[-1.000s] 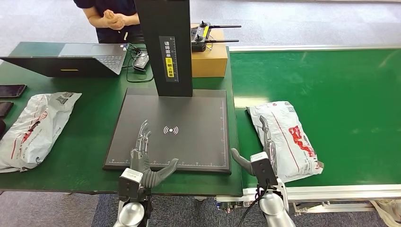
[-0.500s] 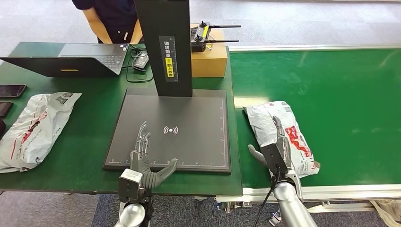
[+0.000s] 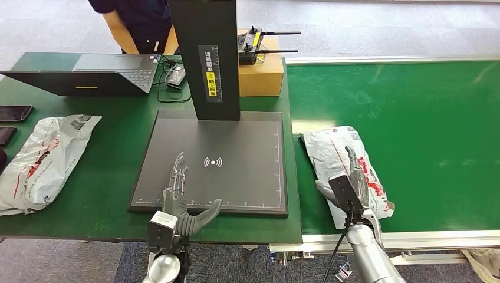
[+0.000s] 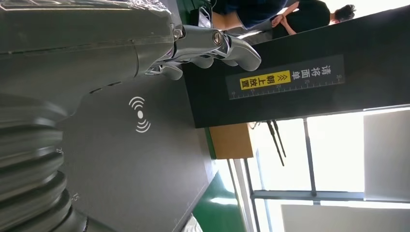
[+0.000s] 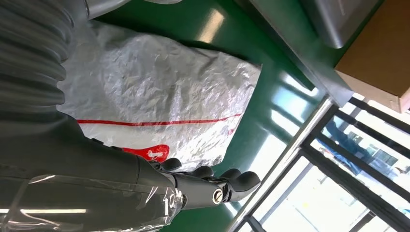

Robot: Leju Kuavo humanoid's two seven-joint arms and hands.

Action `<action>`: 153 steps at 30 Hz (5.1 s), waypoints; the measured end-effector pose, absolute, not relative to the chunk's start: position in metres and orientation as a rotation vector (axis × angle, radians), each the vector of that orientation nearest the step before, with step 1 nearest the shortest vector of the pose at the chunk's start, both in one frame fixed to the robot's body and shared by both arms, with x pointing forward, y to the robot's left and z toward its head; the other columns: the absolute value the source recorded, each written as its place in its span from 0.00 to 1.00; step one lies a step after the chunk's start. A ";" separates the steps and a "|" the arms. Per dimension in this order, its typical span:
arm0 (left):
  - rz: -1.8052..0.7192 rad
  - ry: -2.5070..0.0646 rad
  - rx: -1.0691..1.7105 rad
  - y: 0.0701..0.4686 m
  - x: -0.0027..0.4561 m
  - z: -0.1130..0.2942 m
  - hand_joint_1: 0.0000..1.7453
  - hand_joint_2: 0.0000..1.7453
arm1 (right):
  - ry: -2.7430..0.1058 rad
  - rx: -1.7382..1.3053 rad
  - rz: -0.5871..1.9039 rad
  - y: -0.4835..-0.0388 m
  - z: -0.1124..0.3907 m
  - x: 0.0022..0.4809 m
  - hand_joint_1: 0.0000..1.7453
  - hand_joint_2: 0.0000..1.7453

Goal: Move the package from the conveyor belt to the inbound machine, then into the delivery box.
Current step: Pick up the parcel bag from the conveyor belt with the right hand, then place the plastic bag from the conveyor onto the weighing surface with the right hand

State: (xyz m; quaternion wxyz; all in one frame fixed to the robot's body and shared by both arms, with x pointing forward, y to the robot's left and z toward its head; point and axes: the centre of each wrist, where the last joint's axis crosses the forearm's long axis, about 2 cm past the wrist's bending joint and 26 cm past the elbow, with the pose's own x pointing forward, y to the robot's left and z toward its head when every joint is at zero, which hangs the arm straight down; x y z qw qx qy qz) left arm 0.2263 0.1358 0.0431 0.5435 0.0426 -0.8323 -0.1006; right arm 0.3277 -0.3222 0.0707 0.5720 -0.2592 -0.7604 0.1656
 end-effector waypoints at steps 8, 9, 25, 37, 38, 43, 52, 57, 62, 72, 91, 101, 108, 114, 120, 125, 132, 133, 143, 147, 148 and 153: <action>-0.241 -1.978 0.104 0.138 0.229 0.044 0.00 1.00 | -1.472 -0.758 0.512 -0.342 0.078 0.364 0.00 1.00; -0.238 -1.976 0.106 0.139 0.229 0.043 0.00 1.00 | -1.409 -0.769 0.539 -0.344 0.078 0.368 0.00 1.00; -0.271 -1.985 0.083 0.146 0.236 0.045 0.00 1.00 | -0.864 -0.987 0.827 -0.339 0.074 0.383 0.70 1.00; -0.289 -1.980 0.097 0.151 0.237 0.043 0.00 1.00 | -0.968 -1.022 0.861 -0.339 0.070 0.379 1.00 1.00; -0.289 -1.979 0.098 0.152 0.237 0.043 0.00 1.00 | -0.981 -1.027 0.857 -0.340 0.070 0.379 1.00 1.00; -0.284 -1.975 0.102 0.152 0.237 0.042 0.00 1.00 | -1.059 -1.077 0.821 -0.341 0.070 0.377 1.00 1.00; -0.278 -1.969 0.106 0.149 0.233 0.041 0.00 1.00 | -1.280 -1.173 0.735 -0.341 0.072 0.373 0.94 1.00; -0.272 -1.964 0.112 0.149 0.231 0.040 0.00 1.00 | -1.419 -1.195 0.738 -0.331 0.081 0.375 0.79 1.00; -0.265 -1.961 0.120 0.149 0.231 0.040 0.00 1.00 | -1.605 -1.192 0.763 -0.311 0.093 0.374 0.72 1.00; -0.230 -1.957 0.143 0.150 0.231 0.040 0.00 1.00 | -1.928 -1.138 0.768 -0.253 0.119 0.365 0.78 1.00; -0.225 -1.983 0.145 0.142 0.235 0.046 0.00 1.00 | -2.257 -0.855 0.870 -0.142 0.169 0.380 0.91 1.00; -0.250 -1.999 0.132 0.139 0.239 0.049 0.00 1.00 | -2.199 -0.704 0.905 -0.113 0.161 0.380 0.00 1.00; -0.257 -1.999 0.125 0.138 0.240 0.049 0.00 1.00 | -2.175 -0.674 0.938 -0.106 0.152 0.376 0.00 1.00; -0.259 -1.997 0.124 0.138 0.240 0.048 0.00 1.00 | -2.160 -0.667 0.949 -0.105 0.148 0.375 0.00 1.00; -0.260 -1.996 0.124 0.138 0.240 0.048 0.00 1.00 | -2.151 -0.666 0.956 -0.106 0.146 0.375 0.00 1.00; -0.261 -1.995 0.124 0.138 0.240 0.048 0.00 1.00 | -2.149 -0.668 0.959 -0.106 0.147 0.376 0.00 1.00; -0.261 -1.995 0.124 0.138 0.240 0.048 0.00 1.00 | -2.148 -0.667 0.958 -0.106 0.147 0.376 0.00 1.00; -0.261 -1.995 0.124 0.138 0.240 0.048 0.00 1.00 | -2.148 -0.667 0.957 -0.106 0.147 0.376 0.00 1.00; -0.262 -1.995 0.124 0.138 0.240 0.048 0.00 1.00 | -2.148 -0.667 0.957 -0.106 0.147 0.376 0.00 1.00; -0.261 -1.995 0.124 0.138 0.240 0.048 0.00 1.00 | -2.148 -0.667 0.957 -0.106 0.147 0.376 0.00 1.00; -0.261 -1.995 0.124 0.138 0.240 0.048 0.00 1.00 | -2.148 -0.667 0.957 -0.106 0.147 0.376 0.00 1.00; -0.261 -1.995 0.124 0.138 0.240 0.048 0.00 1.00 | -2.148 -0.667 0.957 -0.106 0.147 0.376 0.00 1.00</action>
